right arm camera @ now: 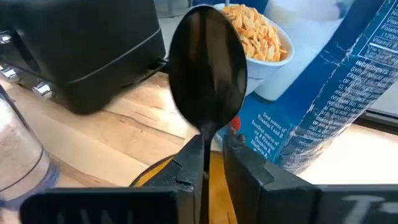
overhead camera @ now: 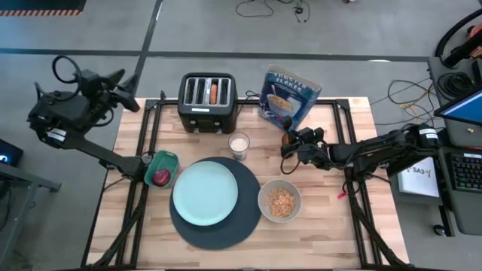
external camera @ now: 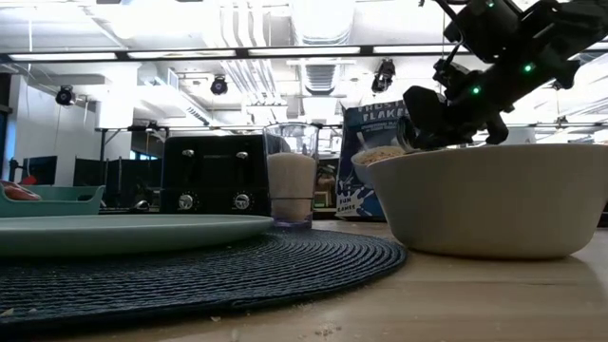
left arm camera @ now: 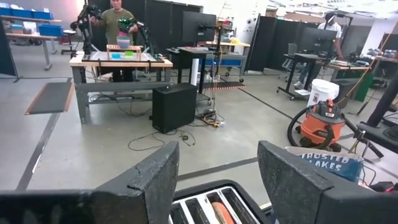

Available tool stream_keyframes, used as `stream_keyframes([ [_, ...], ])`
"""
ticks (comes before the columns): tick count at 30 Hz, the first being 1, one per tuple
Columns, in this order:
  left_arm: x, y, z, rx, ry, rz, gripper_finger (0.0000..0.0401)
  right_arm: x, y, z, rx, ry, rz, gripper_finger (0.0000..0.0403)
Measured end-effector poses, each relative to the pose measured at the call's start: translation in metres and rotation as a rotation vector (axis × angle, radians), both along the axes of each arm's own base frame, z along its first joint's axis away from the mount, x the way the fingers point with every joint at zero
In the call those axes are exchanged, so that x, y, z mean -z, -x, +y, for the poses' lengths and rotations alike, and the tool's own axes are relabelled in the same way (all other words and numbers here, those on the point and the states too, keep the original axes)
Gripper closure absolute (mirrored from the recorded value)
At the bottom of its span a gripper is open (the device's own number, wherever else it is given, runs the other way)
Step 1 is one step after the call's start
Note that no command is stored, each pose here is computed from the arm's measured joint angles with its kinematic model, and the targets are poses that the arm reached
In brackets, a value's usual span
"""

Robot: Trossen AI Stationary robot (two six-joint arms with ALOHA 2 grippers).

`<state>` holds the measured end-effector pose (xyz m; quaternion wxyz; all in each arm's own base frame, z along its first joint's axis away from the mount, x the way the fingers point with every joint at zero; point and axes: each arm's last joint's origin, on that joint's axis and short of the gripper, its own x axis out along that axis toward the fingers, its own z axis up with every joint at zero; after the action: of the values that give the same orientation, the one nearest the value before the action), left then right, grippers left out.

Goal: Arrange a breakfast setting
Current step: Put the black spoon into the orange glass, then put the toasted bread on the blue plate

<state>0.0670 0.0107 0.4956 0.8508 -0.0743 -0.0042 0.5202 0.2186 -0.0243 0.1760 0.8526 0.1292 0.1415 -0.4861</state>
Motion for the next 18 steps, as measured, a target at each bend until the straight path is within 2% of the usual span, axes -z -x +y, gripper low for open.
stream_keyframes([
  [10, 0.0, -0.007, -0.002, 0.0, -0.002, 0.008, 0.0201, -0.008, 0.0, 0.003, -0.072, -0.044, -0.03, 0.0306],
  [15, 0.001, -0.012, -0.003, 0.008, 0.002, 0.012, 0.0201, -0.032, -0.001, 0.005, -0.158, -0.062, -0.055, 0.0294],
  [18, 0.002, -0.021, -0.006, 0.059, 0.039, -0.004, 0.0201, -0.053, 0.001, 0.005, -0.173, -0.074, -0.049, 0.0292],
])
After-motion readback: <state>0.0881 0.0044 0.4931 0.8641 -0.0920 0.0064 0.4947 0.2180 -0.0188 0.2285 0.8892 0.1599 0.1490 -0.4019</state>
